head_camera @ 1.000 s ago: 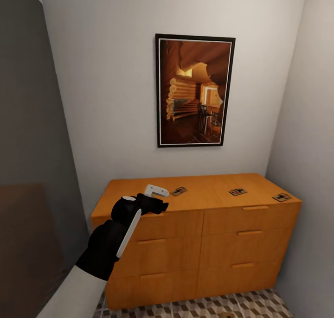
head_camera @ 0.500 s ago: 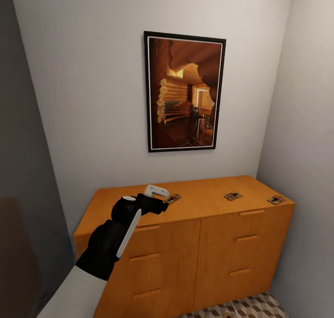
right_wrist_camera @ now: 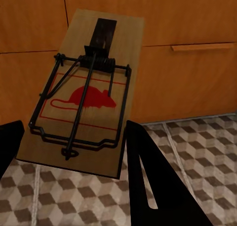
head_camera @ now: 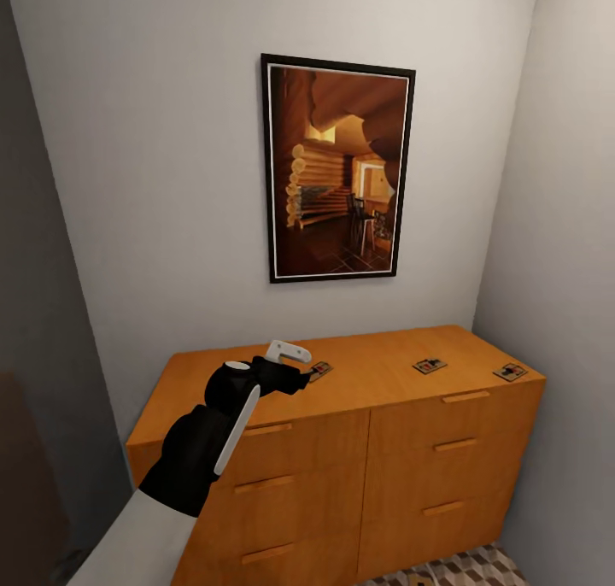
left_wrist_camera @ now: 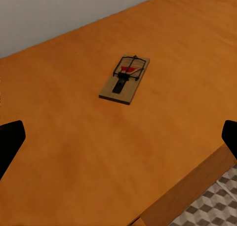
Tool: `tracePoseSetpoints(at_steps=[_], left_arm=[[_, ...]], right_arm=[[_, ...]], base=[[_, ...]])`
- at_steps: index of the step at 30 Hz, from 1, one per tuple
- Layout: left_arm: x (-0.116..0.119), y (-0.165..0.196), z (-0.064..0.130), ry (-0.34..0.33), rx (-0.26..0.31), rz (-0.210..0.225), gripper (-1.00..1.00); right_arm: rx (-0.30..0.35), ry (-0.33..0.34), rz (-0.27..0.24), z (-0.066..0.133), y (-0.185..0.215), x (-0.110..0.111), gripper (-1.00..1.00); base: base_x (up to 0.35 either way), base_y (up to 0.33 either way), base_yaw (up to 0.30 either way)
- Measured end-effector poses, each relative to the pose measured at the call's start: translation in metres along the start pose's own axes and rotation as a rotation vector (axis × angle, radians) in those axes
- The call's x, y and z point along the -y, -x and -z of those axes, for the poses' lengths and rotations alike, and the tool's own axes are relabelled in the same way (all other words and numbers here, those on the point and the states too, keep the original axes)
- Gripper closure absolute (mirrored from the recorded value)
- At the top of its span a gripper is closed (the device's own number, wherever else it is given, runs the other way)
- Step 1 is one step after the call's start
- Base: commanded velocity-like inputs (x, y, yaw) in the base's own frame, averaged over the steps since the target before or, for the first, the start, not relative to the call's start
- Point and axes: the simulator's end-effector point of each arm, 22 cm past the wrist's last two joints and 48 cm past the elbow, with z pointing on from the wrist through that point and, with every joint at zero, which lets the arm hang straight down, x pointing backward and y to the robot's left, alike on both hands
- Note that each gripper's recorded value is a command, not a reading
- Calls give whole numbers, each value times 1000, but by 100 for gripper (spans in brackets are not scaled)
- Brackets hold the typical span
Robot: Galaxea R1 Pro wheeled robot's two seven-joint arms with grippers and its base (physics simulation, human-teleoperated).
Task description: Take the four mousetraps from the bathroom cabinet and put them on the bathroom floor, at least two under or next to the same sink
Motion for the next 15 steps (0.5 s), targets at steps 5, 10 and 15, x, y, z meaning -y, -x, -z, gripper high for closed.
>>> tracePoseSetpoints(at_steps=[5, 10, 15], left_arm=[[0, 1, 1, 0, 3, -1, -100], [0, 2, 1, 0, 5, -1, -100], [1, 3, 3, 0, 8, -3, -100]], right_arm=[[0, 0, 0, 0, 0, 0, 100], [0, 0, 0, 0, 0, 0, 100], [4, 0, 0, 0, 1, 0, 100]], base=[[0, 0, 0], [0, 0, -22], [0, 0, -161]])
